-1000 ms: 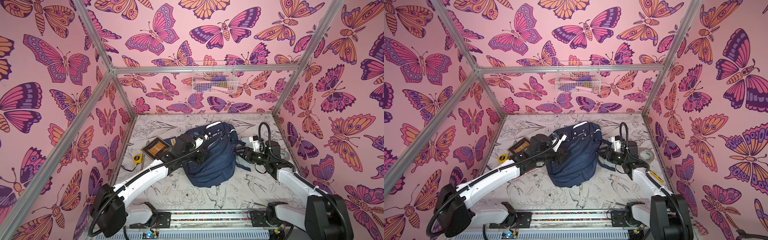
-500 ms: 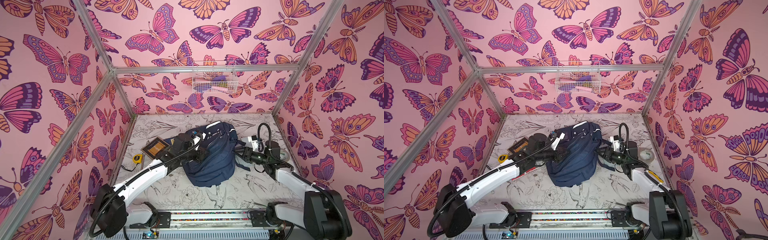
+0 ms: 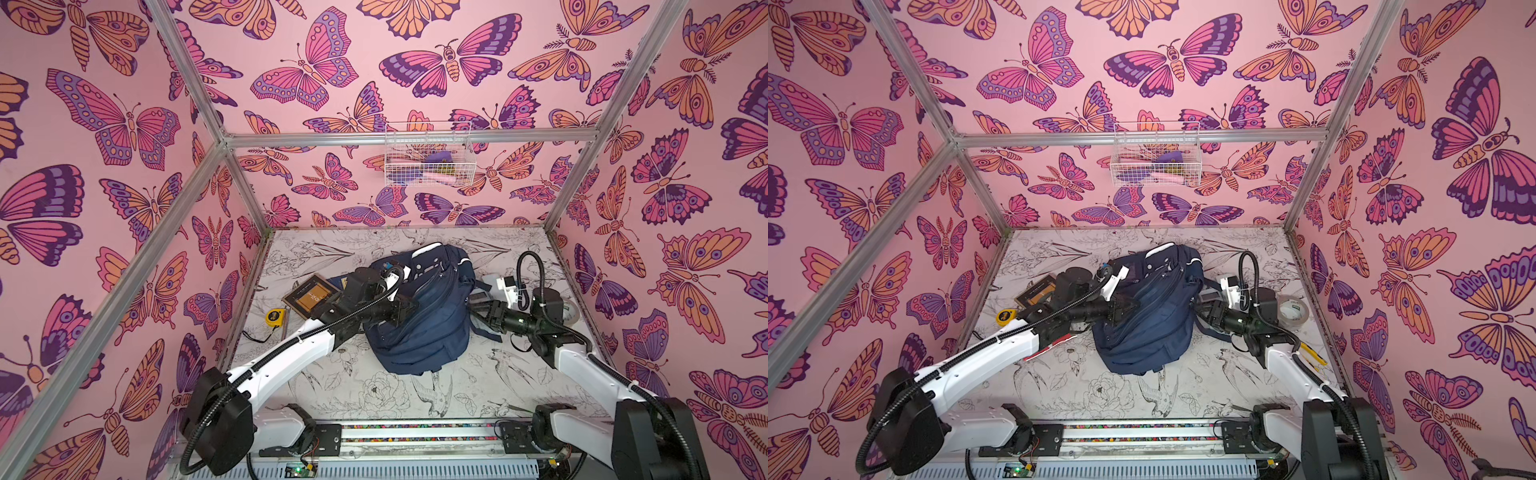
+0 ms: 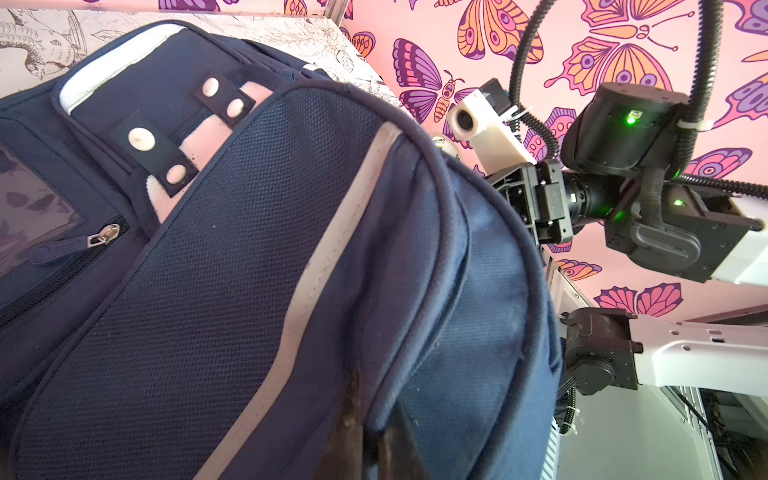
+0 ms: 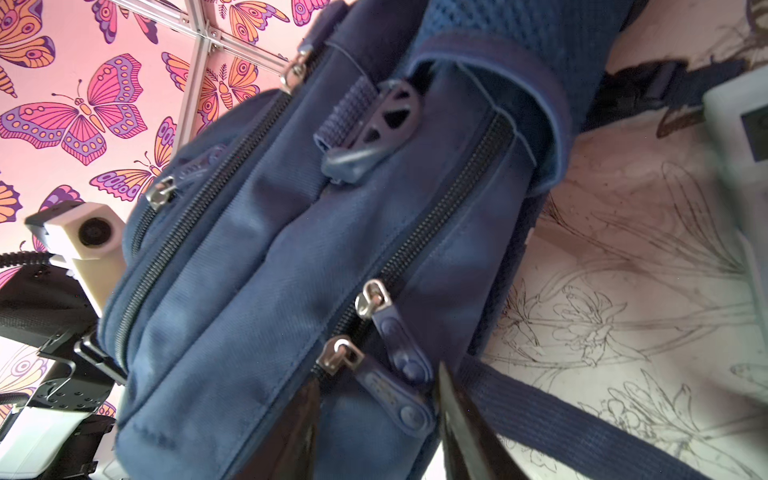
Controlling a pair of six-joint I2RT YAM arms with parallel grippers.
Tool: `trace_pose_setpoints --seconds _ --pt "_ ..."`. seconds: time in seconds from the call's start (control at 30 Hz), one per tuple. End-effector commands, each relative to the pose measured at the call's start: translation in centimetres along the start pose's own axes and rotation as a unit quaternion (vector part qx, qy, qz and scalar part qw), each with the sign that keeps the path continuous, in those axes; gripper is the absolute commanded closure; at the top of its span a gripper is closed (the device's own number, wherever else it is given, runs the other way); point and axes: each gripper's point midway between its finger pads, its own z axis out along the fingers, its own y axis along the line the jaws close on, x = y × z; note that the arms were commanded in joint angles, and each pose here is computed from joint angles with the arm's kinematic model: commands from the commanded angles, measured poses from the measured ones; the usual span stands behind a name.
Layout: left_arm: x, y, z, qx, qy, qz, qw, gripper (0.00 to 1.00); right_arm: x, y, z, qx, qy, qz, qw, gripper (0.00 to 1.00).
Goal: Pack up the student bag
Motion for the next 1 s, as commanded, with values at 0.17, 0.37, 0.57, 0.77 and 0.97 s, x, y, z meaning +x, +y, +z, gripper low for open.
trace_pose_setpoints --seconds 0.17,0.37,0.57,0.77,0.97 --pt "-2.66 -1.46 -1.22 0.030 -0.051 0.024 0.998 1.00 -0.05 0.75 -0.48 -0.004 -0.005 -0.001 1.000 0.70" --pt "-2.52 -1.30 -1.16 0.029 -0.048 0.024 0.998 1.00 -0.10 0.86 -0.39 -0.010 -0.003 0.004 1.000 0.75" --pt "-2.36 -1.12 -1.13 0.028 -0.045 0.022 0.998 1.00 0.02 1.32 -0.16 -0.028 0.005 0.004 1.000 0.67" --pt "-2.23 -0.90 -1.01 0.026 -0.042 0.022 0.999 1.00 0.16 1.50 -0.01 -0.034 0.009 0.002 0.999 0.79" --pt "-2.12 -0.87 -0.94 0.027 -0.038 0.021 0.999 1.00 0.47 1.59 0.21 -0.036 0.015 0.005 0.999 0.78"
